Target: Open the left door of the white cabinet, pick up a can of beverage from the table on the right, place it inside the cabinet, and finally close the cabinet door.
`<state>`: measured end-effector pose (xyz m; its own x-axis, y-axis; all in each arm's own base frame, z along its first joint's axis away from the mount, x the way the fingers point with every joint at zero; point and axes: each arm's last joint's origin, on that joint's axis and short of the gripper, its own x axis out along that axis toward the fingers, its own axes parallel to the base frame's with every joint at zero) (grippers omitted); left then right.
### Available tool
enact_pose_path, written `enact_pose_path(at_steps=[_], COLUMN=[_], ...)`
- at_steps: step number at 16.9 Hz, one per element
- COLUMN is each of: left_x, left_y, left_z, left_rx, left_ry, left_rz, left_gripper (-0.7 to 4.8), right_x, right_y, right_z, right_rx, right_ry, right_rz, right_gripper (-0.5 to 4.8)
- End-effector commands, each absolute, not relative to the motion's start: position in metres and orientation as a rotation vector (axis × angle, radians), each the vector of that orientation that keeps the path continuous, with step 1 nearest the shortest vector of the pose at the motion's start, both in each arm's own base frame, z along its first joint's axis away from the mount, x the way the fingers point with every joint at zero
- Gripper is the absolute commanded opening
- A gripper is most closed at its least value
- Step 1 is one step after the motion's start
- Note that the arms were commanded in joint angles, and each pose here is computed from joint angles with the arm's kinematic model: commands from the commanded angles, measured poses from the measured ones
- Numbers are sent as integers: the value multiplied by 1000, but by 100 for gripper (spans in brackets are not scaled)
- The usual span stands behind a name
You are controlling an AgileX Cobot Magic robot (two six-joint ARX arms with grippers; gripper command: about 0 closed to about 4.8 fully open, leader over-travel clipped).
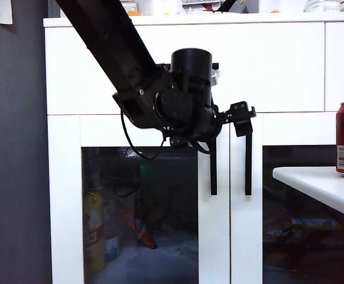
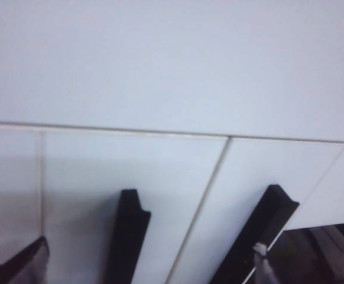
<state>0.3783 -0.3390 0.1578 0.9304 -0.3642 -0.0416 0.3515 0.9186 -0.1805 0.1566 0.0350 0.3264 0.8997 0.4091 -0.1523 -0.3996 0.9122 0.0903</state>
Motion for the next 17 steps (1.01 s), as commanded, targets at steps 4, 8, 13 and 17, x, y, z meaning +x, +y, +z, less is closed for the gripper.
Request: enact_pose_path(at_steps=[4,8,13,17], left_x=[385,390,391,389], left_y=[-339,-340,-341,-342], left_z=[152,144,145,146], left_rx=[-171,-176,-183,-188], left_ry=[66,66,54,47], left_rz=[-375,-391,-393,-405], left_gripper=[479,479,479,-5], right_x=[157,157,157,157], right_y=[32,32,32,32], right_z=[330,329,329,329], right_rx=[63,63,63,63], right_ry=[140,140,140,140], right_rz=[417,416,417,415], right_gripper=[479,479,479,479])
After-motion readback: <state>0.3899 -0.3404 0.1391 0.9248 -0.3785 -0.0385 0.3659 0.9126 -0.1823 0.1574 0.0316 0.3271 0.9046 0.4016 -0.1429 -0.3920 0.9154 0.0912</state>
